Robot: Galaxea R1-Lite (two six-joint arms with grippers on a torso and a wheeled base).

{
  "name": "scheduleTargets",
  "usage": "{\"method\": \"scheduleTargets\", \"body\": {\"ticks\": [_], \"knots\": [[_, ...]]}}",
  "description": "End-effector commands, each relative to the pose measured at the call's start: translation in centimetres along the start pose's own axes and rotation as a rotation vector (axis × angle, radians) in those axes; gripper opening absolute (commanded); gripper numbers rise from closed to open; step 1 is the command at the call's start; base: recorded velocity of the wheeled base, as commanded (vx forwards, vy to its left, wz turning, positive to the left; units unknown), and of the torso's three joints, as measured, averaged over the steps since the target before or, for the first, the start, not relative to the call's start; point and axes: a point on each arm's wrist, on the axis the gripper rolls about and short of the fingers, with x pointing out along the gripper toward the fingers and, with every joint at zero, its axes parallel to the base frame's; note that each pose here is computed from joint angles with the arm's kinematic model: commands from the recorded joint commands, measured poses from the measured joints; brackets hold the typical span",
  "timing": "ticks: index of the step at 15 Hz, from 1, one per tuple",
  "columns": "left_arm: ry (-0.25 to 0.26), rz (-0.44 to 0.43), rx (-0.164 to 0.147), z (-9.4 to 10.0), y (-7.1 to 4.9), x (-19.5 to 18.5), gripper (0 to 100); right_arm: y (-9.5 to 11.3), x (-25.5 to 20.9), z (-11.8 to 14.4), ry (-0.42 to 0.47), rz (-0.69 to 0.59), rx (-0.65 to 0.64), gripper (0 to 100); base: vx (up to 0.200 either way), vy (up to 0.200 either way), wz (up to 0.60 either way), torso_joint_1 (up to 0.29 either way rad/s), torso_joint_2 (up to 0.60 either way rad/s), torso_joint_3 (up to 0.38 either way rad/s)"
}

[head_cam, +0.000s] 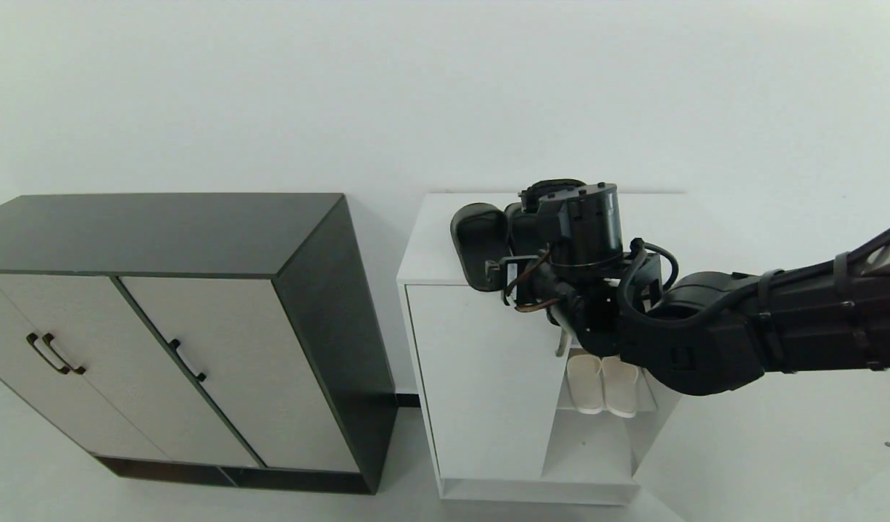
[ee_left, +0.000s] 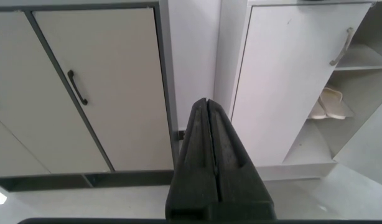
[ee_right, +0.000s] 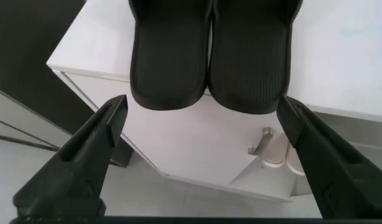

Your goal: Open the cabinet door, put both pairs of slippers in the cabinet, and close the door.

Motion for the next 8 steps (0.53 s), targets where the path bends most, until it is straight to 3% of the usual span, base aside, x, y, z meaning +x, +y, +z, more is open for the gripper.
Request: {"method": "scheduleTargets", "body": {"ticks": [1,6,8], "knots": [[0.001,0.000,0.000,0.0,0.0,0.0,0,0.0,0.1,-0.2,0.004,-0.002,-0.003,100,0.200,0.000,0.00,-0.007,0.00,0.012],[-0.001,0.000,0.000,0.0,0.0,0.0,0,0.3,0.9,-1.4,0.027,-0.008,-0.017,100,0.200,0.000,0.00,0.010,0.01,0.000],[-0.001,0.000,0.000,0.0,0.0,0.0,0,0.4,1.2,-1.8,0.033,-0.014,-0.022,100,0.000,0.000,0.00,0.000,0.00,0.000]]}}
